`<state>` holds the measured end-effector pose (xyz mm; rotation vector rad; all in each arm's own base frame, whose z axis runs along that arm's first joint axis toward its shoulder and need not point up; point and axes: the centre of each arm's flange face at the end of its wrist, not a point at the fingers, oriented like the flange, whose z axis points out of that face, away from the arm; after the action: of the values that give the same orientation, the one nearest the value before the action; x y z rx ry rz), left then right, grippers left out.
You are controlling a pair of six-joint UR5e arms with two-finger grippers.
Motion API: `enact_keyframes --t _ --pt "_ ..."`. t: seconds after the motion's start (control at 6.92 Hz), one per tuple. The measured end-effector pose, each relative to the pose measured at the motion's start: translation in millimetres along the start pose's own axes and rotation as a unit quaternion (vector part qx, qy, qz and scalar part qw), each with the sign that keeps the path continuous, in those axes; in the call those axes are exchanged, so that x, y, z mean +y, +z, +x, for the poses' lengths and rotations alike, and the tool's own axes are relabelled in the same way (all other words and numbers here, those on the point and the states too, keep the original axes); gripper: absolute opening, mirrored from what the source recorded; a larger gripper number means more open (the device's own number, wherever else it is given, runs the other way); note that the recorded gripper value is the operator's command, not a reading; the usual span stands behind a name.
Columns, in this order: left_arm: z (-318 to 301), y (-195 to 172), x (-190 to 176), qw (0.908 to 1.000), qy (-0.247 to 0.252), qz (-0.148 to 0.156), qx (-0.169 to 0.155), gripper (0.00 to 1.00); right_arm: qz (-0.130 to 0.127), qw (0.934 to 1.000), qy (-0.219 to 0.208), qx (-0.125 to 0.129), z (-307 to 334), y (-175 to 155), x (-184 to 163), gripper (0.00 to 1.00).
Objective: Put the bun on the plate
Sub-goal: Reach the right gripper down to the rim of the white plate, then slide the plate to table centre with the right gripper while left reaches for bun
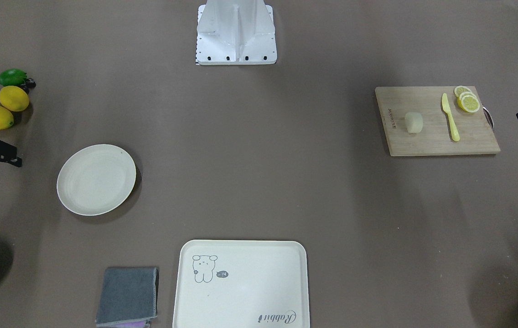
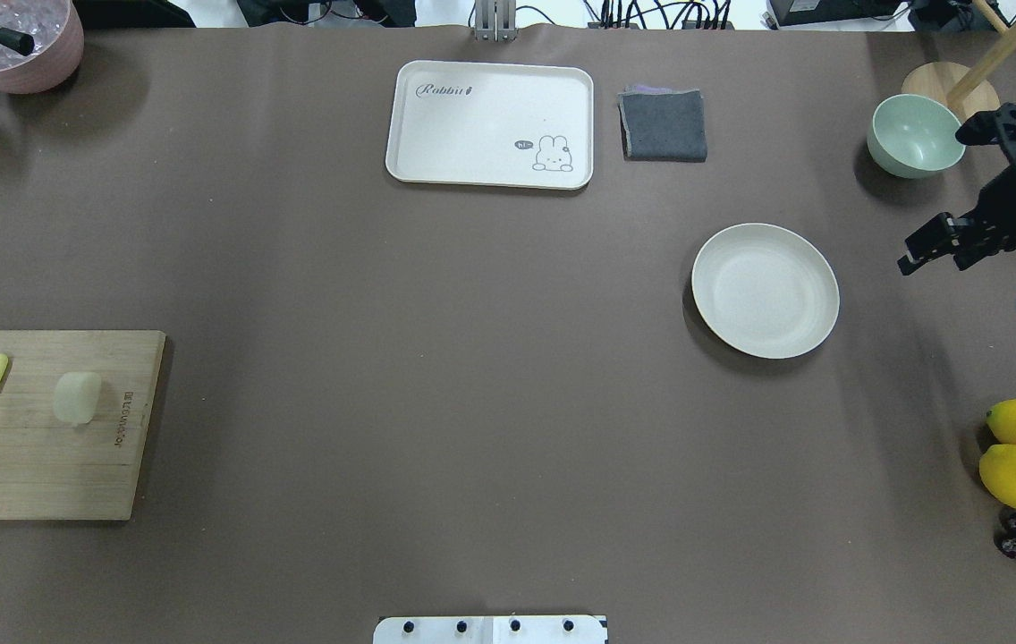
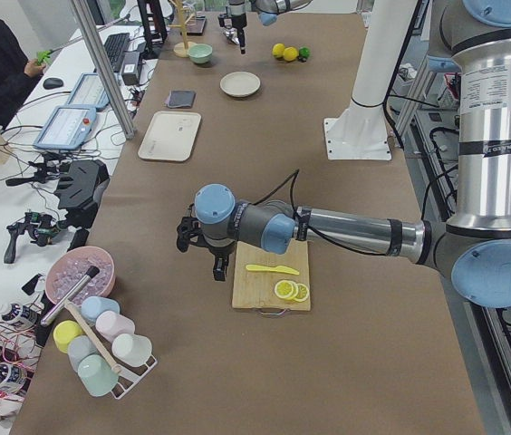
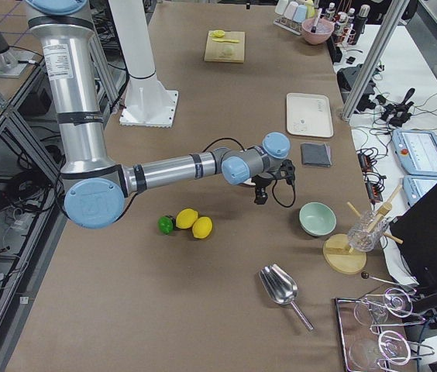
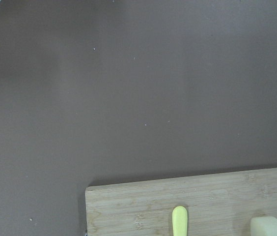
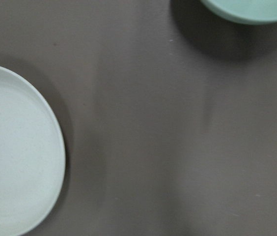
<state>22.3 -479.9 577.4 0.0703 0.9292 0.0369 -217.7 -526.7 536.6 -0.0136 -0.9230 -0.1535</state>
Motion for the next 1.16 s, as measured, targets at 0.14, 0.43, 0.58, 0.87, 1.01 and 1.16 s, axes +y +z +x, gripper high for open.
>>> enact_keyframes --t 0.14,0.43,0.58,0.87,1.01,1.16 --pt "0.5 -0.3 -1.3 1.0 -0.005 0.001 -0.001 0.98 -0.001 0.9999 0.009 -0.008 -25.6 31.0 2.6 0.73" --pt "-1.4 -0.1 0.4 0.9999 -0.012 0.001 -0.002 0.98 -0.002 0.9998 0.019 0.001 -53.6 69.6 -2.1 0.15" --pt "-2.6 0.5 2.0 0.9999 -0.014 0.0 -0.003 0.98 -0.001 0.9998 0.02 0.005 -56.4 75.5 -5.0 0.0" --pt "-1.1 -0.3 0.5 0.9999 -0.013 0.001 -0.002 0.98 0.011 0.9998 0.017 -0.002 -71.4 63.5 -23.6 0.0" --pt "0.7 -0.9 -1.4 0.9999 -0.012 0.002 -0.002 0.98 0.013 0.9997 0.018 -0.008 -75.3 56.5 -29.8 0.0" --pt "2.3 -1.5 -2.8 0.9999 -0.01 0.002 -0.001 0.98 0.012 0.9995 0.021 -0.019 -79.5 46.2 -36.6 0.0"
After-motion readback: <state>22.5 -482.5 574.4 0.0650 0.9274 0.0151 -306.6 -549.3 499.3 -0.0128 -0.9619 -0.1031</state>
